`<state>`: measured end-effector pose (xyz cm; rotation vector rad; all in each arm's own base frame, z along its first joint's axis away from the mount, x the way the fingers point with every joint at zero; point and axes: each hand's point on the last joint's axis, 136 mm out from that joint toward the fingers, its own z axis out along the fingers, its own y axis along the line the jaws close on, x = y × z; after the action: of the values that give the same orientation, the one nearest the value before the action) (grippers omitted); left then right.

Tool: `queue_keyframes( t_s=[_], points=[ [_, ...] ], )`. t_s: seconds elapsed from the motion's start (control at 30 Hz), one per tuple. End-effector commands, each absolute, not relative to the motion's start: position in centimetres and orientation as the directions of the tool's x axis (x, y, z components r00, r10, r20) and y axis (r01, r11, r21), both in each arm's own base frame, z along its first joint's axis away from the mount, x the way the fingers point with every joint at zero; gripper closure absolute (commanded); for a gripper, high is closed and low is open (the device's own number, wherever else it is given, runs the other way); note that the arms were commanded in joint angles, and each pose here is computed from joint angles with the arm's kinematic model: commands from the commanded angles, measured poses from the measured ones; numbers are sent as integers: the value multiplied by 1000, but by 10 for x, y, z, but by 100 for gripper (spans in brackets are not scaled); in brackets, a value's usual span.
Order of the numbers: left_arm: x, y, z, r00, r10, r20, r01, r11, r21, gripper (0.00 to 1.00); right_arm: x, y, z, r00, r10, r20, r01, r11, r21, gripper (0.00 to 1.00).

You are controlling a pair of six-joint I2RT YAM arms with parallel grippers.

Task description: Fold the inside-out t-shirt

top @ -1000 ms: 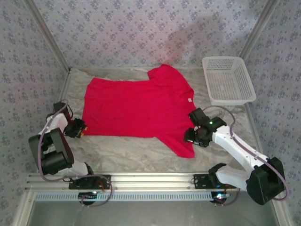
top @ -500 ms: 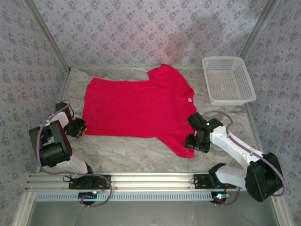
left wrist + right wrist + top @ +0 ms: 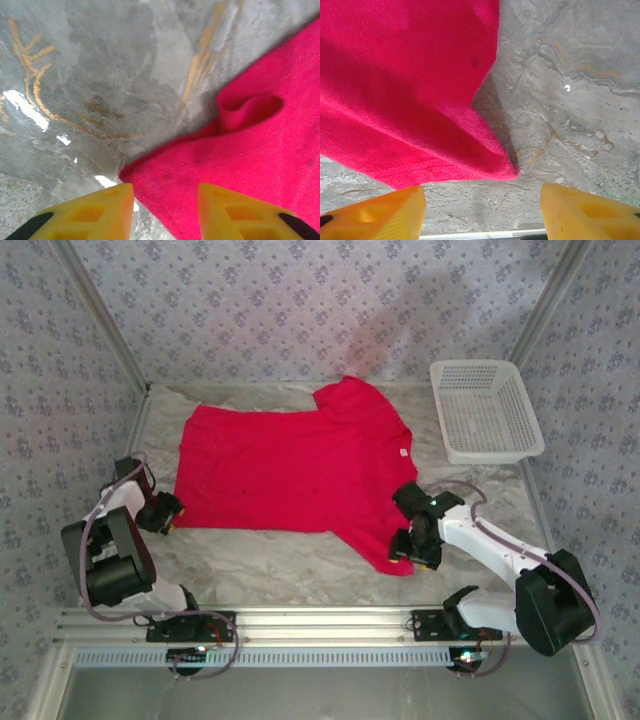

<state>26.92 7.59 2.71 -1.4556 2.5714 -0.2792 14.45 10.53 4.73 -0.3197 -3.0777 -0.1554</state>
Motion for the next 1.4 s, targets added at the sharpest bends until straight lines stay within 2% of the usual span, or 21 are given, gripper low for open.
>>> queue_keyframes(
  t_s=[0.0,0.13,0.17,0.27,0.4,0.5,0.57,0.63,0.7,0.8,1.03,1.13,1.27,1.37],
  points=[
    [269,74,13,-498,-867,-25,-838,489,-242,70,138,104,44,-975,207,84,214,973,83,35],
    [275,74,8,-496,-868,-12,-839,482,-252,96,143,110,34,-974,210,86,218,971,98,36],
    [276,74,9,-497,-868,-14,-838,484,-251,100,146,112,31,-974,211,89,219,971,100,36],
    [279,77,18,-498,-866,-31,-835,489,-253,100,148,117,23,-972,207,108,218,971,100,40],
    [280,80,33,-496,-866,-62,-830,494,-260,100,150,119,13,-972,202,120,214,972,95,51],
    [280,80,46,-493,-866,-80,-825,495,-273,100,150,121,9,-970,201,134,215,971,99,69],
    [282,81,56,-490,-867,-94,-820,495,-286,100,150,124,14,-970,199,137,216,970,114,89],
    [284,81,68,-487,-867,-106,-815,495,-302,100,153,124,28,-973,198,114,212,969,124,100],
    [285,80,84,-482,-868,-121,-809,494,-318,100,160,126,50,-977,197,76,206,968,144,100],
    [293,82,123,-464,-867,-183,-783,498,-374,100,186,126,95,-980,194,-49,181,965,187,100],
    [317,83,237,-393,-851,-349,-652,525,-547,100,259,141,188,-924,252,-288,118,903,413,100],
    [326,80,286,-376,-835,-400,-581,549,-601,100,286,149,244,-873,293,-389,56,855,516,100],
    [328,69,364,-346,-806,-480,-443,591,-674,100,296,147,330,-786,273,-555,-87,839,537,100],
    [315,60,430,-286,-775,-564,-327,632,-703,100,284,139,393,-701,261,-664,-185,832,522,100]
  ],
)
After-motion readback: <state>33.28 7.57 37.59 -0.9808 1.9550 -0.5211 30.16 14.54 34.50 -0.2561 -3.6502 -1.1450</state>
